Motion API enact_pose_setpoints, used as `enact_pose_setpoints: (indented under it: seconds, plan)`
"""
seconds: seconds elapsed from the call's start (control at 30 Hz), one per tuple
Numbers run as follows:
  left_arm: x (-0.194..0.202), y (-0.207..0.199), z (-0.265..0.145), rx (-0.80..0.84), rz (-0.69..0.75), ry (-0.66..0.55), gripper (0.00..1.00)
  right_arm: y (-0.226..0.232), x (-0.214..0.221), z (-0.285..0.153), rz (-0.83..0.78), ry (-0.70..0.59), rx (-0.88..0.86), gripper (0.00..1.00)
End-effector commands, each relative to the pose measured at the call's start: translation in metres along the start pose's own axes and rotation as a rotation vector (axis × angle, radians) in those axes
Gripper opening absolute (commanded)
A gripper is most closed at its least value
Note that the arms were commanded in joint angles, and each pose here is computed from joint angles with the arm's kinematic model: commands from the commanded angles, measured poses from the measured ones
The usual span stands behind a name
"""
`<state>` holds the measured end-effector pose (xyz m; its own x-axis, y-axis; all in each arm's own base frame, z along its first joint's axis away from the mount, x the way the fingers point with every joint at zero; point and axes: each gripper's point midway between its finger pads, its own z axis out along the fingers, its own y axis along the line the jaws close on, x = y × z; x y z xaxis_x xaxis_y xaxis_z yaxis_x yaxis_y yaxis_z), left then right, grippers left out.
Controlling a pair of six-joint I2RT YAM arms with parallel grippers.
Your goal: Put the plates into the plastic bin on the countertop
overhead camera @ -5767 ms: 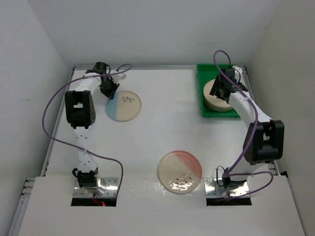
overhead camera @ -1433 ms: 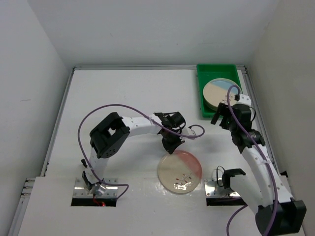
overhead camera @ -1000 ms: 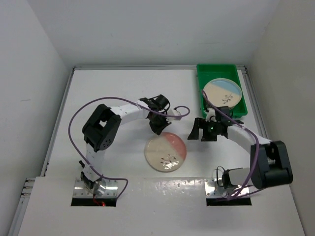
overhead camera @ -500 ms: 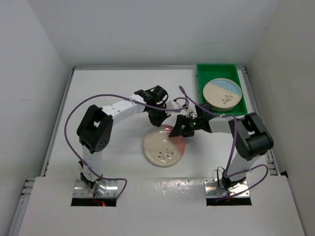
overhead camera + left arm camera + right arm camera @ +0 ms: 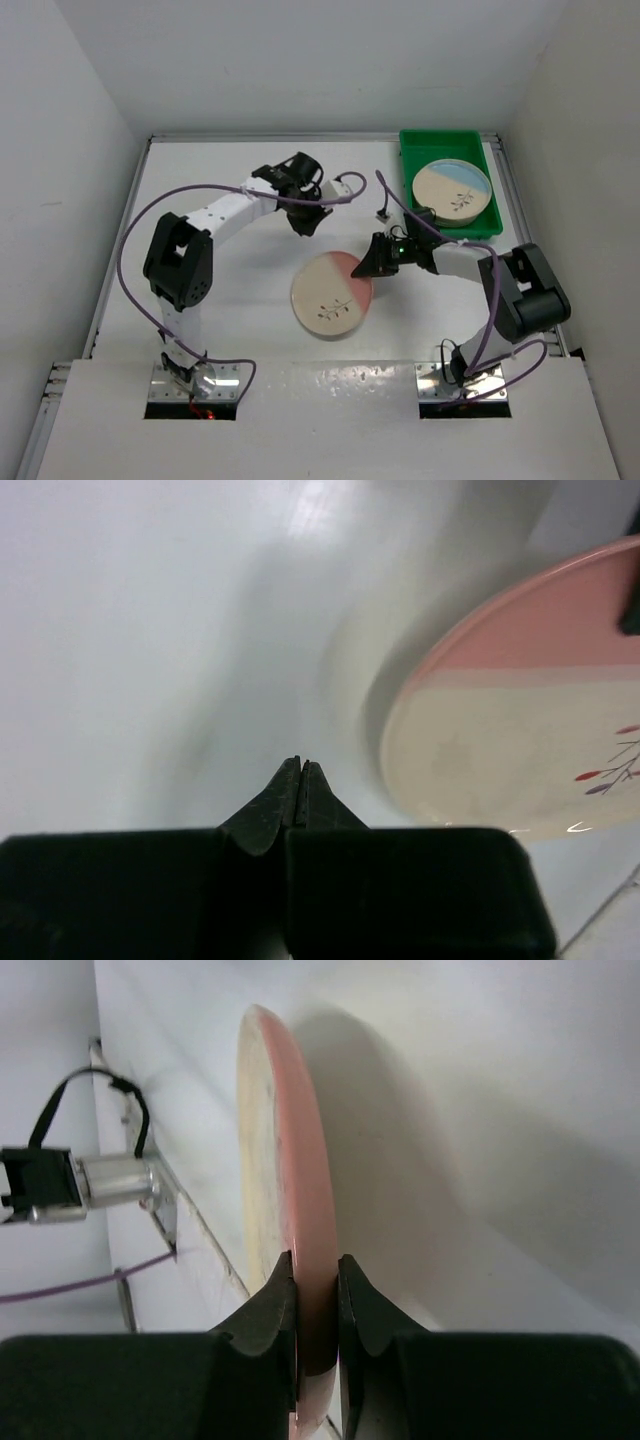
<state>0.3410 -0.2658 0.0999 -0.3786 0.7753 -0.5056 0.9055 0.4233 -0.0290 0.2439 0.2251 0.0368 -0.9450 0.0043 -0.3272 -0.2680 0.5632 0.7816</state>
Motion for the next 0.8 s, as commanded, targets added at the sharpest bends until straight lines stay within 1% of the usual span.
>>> enact_pose_setpoints:
  seconds: [0.0, 0.07, 0.1, 0.13, 0.17, 0.2, 0.23, 0.27, 0.3, 0.33, 0.37, 0.4, 0.47, 0.57, 0.6, 0.7, 0.77]
  plan:
    - [-0.022, 0.056, -0.05, -0.165, -0.053, -0.107, 0.0, 0.02, -0.069, -0.024, -0.088, -0.198, 0.045, 0.0]
    - [-0.025, 0.077, -0.065, -0.213, -0.091, -0.134, 0.0, 0.032, -0.102, -0.042, -0.114, -0.306, 0.063, 0.0]
    - [-0.02, 0.092, -0.077, -0.244, -0.128, -0.149, 0.0, 0.039, -0.124, -0.058, -0.087, -0.386, 0.067, 0.0]
    - [-0.016, 0.098, -0.08, -0.254, -0.155, -0.15, 0.0, 0.033, -0.15, -0.075, -0.079, -0.491, 0.105, 0.0]
    - [-0.015, 0.105, -0.086, -0.269, -0.166, -0.158, 0.0, 0.02, -0.17, -0.096, -0.011, -0.589, 0.152, 0.0]
    - [-0.008, 0.114, -0.09, -0.282, -0.201, -0.159, 0.0, 0.015, -0.185, -0.113, 0.021, -0.673, 0.184, 0.0]
    - [-0.003, 0.116, -0.089, -0.283, -0.211, -0.151, 0.0, 0.002, -0.208, -0.147, 0.092, -0.802, 0.194, 0.0]
    - [0.002, 0.112, -0.083, -0.263, -0.216, -0.141, 0.0, -0.011, -0.217, -0.168, 0.186, -0.893, 0.215, 0.0]
    - [0.006, 0.113, -0.087, -0.269, -0.225, -0.142, 0.0, -0.025, -0.221, -0.18, 0.242, -0.955, 0.249, 0.0]
    - [0.008, 0.11, -0.087, -0.259, -0.225, -0.143, 0.0, -0.037, -0.229, -0.207, 0.304, -1.064, 0.236, 0.0]
    - [0.011, 0.108, -0.084, -0.253, -0.229, -0.133, 0.0, -0.044, -0.231, -0.216, 0.33, -1.105, 0.244, 0.0]
    - [0.015, 0.106, -0.083, -0.251, -0.23, -0.131, 0.0, -0.06, -0.234, -0.237, 0.365, -1.202, 0.275, 0.0]
    - [0.023, 0.105, -0.079, -0.238, -0.244, -0.118, 0.0, -0.073, -0.238, -0.248, 0.398, -1.256, 0.29, 0.0]
    - [0.021, 0.108, -0.084, -0.245, -0.245, -0.137, 0.0, -0.09, -0.241, -0.265, 0.436, -1.322, 0.301, 0.0]
    - [0.02, 0.107, -0.083, -0.237, -0.245, -0.142, 0.0, -0.089, -0.246, -0.275, 0.415, -1.364, 0.287, 0.0]
    - [0.024, 0.11, -0.081, -0.237, -0.264, -0.135, 0.0, -0.105, -0.247, -0.285, 0.458, -1.404, 0.304, 0.0]
    - [0.023, 0.109, -0.081, -0.229, -0.263, -0.14, 0.0, -0.124, -0.24, -0.287, 0.518, -1.415, 0.355, 0.0]
